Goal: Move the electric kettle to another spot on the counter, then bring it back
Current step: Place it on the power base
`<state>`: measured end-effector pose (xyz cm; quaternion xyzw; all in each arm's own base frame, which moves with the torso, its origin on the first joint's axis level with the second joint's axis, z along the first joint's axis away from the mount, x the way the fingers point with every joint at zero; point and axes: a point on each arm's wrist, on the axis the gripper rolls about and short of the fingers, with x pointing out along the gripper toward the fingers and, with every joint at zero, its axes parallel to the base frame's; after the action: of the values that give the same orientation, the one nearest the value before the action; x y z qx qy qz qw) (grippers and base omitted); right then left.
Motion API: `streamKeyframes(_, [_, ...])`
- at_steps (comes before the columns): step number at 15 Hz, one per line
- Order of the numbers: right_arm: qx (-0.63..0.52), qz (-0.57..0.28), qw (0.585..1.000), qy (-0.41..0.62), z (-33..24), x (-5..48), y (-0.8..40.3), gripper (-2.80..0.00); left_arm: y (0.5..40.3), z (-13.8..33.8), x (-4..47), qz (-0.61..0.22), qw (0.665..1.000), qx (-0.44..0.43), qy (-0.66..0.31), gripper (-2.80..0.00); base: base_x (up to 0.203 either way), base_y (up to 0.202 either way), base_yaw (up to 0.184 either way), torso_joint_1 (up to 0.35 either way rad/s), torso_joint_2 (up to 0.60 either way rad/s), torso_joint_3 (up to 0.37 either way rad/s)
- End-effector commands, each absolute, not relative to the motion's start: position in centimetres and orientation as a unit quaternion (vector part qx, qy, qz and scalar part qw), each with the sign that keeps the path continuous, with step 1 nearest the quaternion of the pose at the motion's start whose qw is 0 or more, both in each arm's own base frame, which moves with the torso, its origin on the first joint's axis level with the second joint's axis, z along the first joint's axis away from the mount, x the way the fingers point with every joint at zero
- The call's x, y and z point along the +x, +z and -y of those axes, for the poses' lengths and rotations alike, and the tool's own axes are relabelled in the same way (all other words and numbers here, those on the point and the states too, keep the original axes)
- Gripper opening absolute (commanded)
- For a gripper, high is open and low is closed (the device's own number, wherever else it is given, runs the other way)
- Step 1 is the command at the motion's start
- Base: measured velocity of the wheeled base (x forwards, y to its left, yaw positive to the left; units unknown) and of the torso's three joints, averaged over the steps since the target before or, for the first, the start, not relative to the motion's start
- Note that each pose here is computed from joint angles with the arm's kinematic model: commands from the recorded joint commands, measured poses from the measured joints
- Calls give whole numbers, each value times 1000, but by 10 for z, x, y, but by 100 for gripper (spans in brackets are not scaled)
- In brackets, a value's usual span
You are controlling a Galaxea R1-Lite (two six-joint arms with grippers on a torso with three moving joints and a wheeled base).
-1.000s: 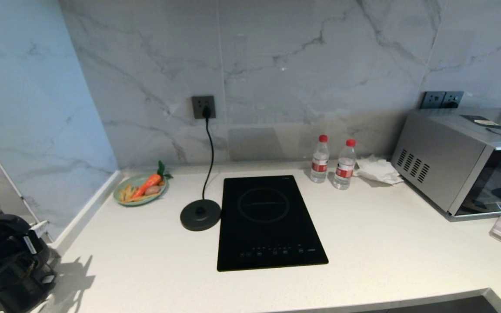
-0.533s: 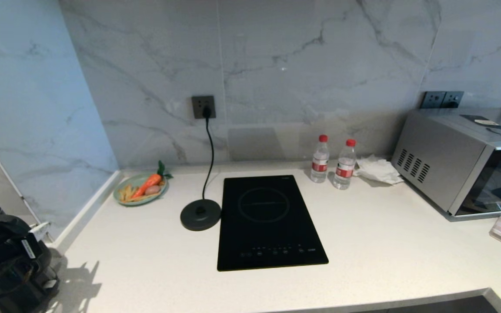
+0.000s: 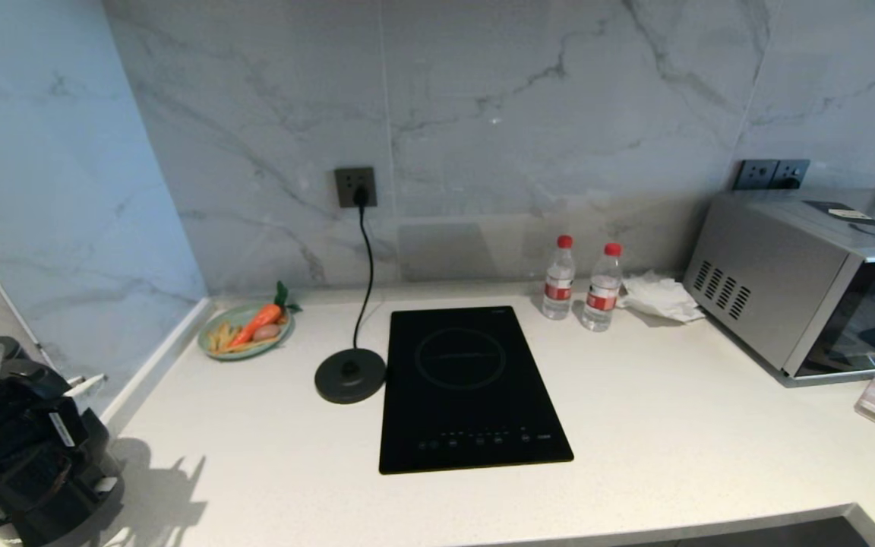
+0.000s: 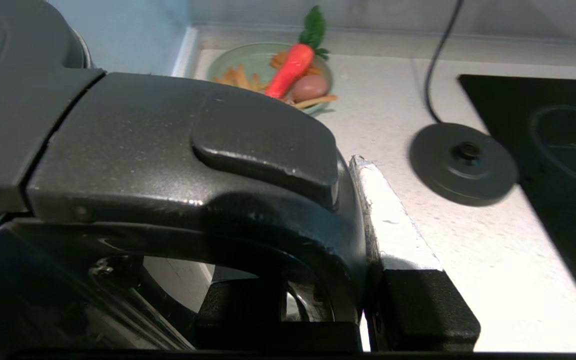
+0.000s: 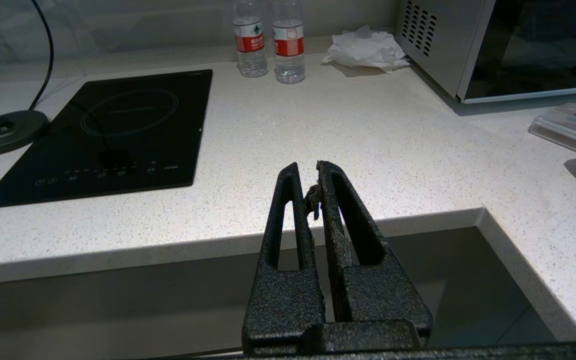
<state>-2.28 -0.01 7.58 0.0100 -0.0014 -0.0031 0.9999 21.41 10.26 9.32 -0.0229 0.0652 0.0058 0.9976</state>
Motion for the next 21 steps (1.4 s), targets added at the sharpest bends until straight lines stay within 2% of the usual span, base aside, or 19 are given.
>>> streamKeyframes(1, [10,2,1000,-3,0,-23,76,-280,103,-89,209,-48,999,-13,-16,-280,0,0,0,0,0,0])
streamKeyframes(12, [10,2,1000,-3,0,-23,76,-280,103,3,215,-59,992,4,-113,-280,0,0,0,0,0,0])
streamKeyframes(17, [10,2,1000,-3,0,-23,76,-280,122,58,236,-10,991,10,-133,-280,0,0,0,0,0,0])
streamKeyframes(21, [10,2,1000,-3,0,-23,76,-280,136,91,254,-8,985,10,-170,-280,0,0,0,0,0,0])
